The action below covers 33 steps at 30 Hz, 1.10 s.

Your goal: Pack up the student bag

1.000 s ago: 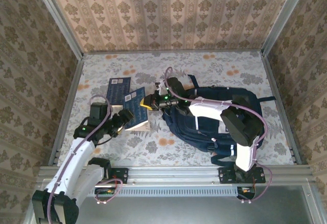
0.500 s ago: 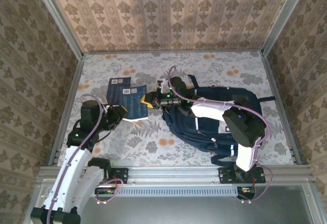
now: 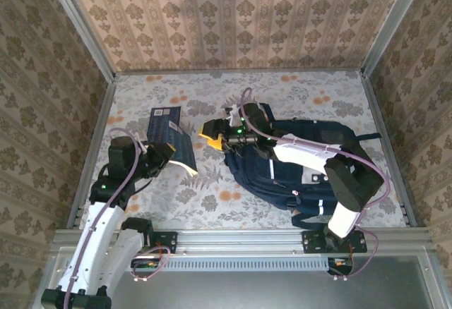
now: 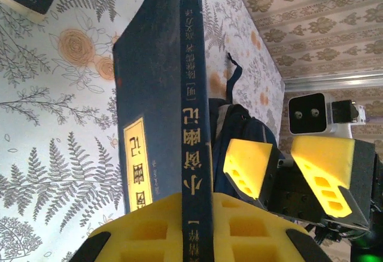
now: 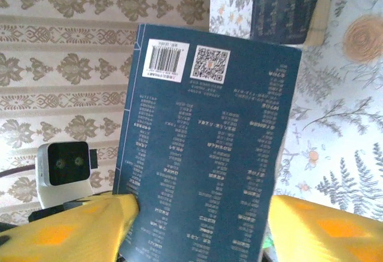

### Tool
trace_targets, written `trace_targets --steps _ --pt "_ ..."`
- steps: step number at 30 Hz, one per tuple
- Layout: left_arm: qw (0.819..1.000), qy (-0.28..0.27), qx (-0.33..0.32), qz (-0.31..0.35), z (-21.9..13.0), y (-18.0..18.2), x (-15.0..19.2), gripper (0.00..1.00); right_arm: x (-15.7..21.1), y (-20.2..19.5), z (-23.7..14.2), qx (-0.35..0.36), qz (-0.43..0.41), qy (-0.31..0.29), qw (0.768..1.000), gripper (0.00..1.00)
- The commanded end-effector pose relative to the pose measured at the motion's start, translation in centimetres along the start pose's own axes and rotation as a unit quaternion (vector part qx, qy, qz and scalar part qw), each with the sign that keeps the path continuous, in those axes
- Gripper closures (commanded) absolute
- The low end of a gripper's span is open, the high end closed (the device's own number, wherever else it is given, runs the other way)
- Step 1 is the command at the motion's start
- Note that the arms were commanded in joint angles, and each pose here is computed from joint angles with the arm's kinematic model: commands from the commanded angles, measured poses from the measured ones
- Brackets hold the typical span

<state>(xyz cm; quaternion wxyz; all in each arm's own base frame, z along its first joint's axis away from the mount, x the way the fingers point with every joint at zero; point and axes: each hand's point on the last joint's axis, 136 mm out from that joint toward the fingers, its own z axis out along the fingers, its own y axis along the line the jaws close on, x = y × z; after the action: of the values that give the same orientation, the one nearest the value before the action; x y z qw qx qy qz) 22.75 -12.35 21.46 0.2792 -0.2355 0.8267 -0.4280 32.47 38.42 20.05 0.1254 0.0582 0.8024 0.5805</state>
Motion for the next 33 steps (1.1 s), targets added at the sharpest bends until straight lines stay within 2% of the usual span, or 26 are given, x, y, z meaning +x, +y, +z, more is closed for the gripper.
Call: trace_targets --steps 1,11,18,24,29,33 --pt "0.996 0.014 0.086 0.025 -1.0 -4.3 0.0 1.0 -0.8 -0.3 -1.1 0.001 -0.013 -0.024 1.0 0.28" --pt "0.977 0.038 0.208 0.039 -2.0 -9.3 0.3 1.0 -0.7 -0.4 0.0 -0.056 0.025 -0.022 0.998 0.24" --pt "0.972 0.041 0.23 0.026 -2.0 -10.1 0.1 1.0 -1.5 1.8 0.8 -0.155 0.057 -0.035 0.986 0.23" --pt "0.972 0.044 0.23 0.026 -1.9 -10.0 0.3 1.0 -2.0 3.1 0.9 -0.207 0.065 -0.054 0.975 0.23" --pt "0.973 0.046 0.223 0.025 -1.8 -9.4 0.5 1.0 -2.8 4.8 -0.3 -0.251 0.065 -0.076 0.963 0.35" --pt "0.975 0.048 0.214 0.024 -1.5 -8.8 0.7 1.0 -3.0 5.8 -1.0 -0.255 0.051 -0.082 0.962 0.47"
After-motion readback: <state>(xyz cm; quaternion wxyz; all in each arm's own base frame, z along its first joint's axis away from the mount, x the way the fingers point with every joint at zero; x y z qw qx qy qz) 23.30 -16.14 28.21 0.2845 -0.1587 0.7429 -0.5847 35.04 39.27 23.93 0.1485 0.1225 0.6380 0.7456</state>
